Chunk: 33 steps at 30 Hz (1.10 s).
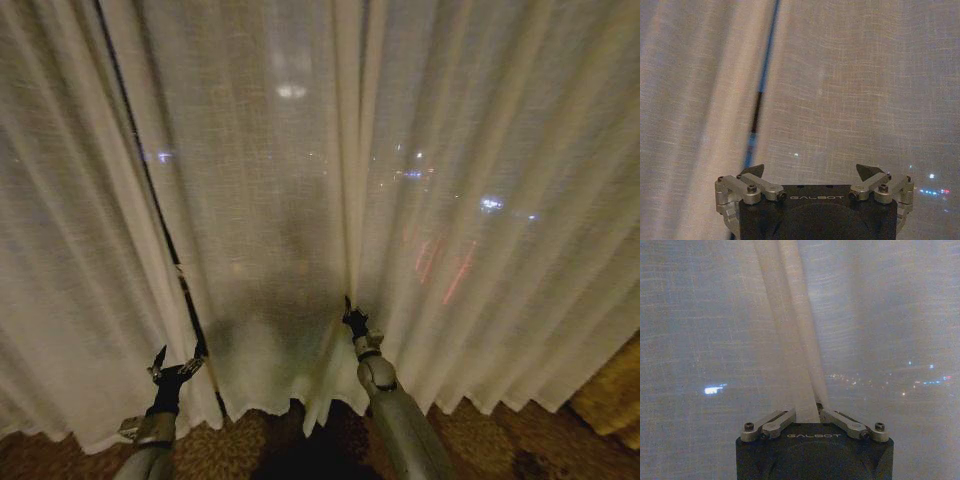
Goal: Open the curtains by pulling them apart, changing their state from closed to fully open.
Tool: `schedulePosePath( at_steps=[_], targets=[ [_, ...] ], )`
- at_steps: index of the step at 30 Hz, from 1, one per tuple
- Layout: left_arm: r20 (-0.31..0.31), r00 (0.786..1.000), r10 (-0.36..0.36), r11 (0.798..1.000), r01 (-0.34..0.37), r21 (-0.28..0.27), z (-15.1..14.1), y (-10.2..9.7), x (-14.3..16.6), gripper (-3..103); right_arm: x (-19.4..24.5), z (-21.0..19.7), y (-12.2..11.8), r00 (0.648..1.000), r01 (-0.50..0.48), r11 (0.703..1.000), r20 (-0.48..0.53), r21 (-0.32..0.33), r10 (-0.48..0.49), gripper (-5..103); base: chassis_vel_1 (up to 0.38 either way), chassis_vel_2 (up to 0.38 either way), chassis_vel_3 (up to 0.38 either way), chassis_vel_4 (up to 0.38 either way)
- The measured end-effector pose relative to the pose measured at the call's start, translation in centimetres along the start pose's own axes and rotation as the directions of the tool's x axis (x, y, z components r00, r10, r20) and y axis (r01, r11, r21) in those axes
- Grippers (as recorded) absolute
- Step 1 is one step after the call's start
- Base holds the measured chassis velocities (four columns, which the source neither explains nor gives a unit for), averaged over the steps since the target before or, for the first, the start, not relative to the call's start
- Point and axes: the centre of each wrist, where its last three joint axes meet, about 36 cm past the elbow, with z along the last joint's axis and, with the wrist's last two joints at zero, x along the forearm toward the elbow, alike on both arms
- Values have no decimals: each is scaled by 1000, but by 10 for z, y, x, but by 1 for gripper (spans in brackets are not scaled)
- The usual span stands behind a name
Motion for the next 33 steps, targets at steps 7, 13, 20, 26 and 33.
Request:
schedulePosePath(
  at_steps=[7,13,20,26,33],
  targets=[
    [0,1000,0,1000,0,0,0,0,0,100,2,0,-4,1000,-3,1000,0,0,3,0,-363,-362,363,368],
    [0,1000,0,1000,0,0,0,0,0,100,2,-1,-6,1000,-7,1000,2,0,7,0,-342,-353,350,349],
    [0,1000,0,1000,0,0,0,0,0,100,3,-1,-10,1000,-10,1000,3,1,10,0,-364,-356,361,354],
    [0,1000,0,1000,0,0,0,0,0,100,4,-1,-12,1000,-14,1000,4,1,14,0,-355,-353,346,369],
    [0,1000,0,1000,0,0,0,0,0,100,5,-3,-17,1000,-21,1000,7,2,21,0,-344,-361,360,360]
  ],
)
